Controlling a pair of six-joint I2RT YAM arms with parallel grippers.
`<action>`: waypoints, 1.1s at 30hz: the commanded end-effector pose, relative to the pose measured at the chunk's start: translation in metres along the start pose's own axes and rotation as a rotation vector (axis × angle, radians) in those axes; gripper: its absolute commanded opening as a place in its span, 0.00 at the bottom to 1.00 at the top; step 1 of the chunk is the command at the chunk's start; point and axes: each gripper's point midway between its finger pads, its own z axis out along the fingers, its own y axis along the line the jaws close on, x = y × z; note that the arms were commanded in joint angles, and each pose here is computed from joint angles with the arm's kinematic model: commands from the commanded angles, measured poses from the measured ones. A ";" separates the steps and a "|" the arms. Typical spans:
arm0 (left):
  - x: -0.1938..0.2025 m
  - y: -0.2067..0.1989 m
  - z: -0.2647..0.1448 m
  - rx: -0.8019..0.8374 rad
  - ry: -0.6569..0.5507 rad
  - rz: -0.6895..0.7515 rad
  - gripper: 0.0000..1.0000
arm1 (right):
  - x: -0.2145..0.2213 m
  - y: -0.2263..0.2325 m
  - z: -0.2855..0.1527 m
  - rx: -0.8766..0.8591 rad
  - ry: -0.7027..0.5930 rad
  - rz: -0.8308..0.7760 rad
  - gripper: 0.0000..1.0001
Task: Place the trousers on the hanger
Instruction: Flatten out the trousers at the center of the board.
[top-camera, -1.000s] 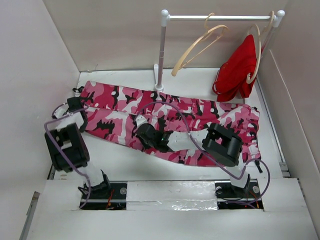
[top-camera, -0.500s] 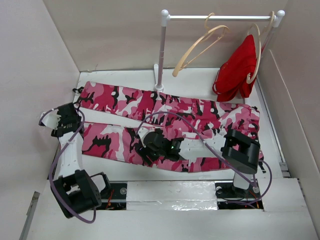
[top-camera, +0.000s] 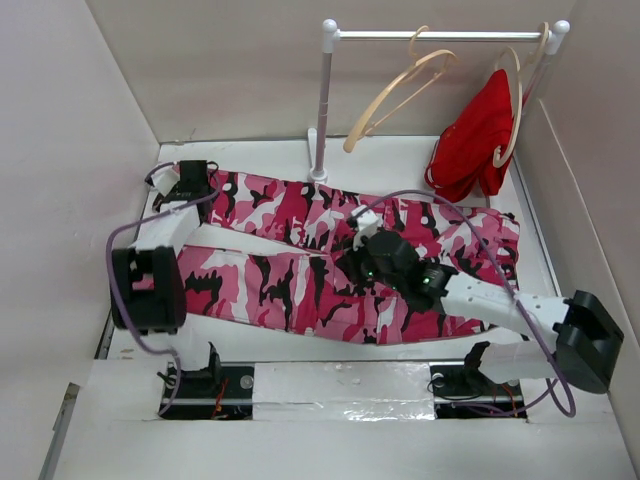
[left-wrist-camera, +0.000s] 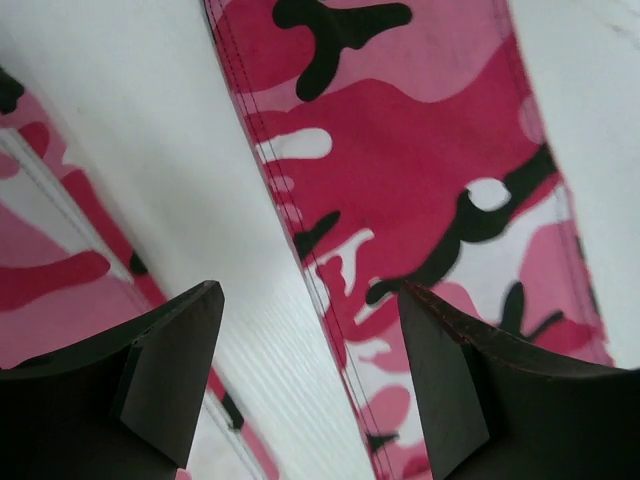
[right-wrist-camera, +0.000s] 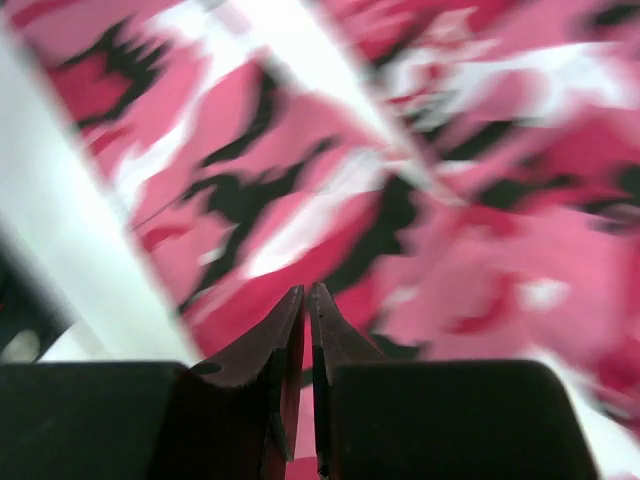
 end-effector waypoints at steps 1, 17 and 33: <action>-0.004 0.015 0.033 -0.104 0.020 0.032 0.69 | 0.002 -0.013 -0.009 0.000 -0.050 0.049 0.15; 0.026 0.026 0.121 -0.223 0.199 0.065 0.56 | 0.022 -0.015 -0.043 -0.039 -0.084 0.104 0.21; 0.006 0.078 0.121 -0.238 0.187 0.045 0.00 | -0.025 -0.028 -0.106 -0.038 -0.265 0.123 0.22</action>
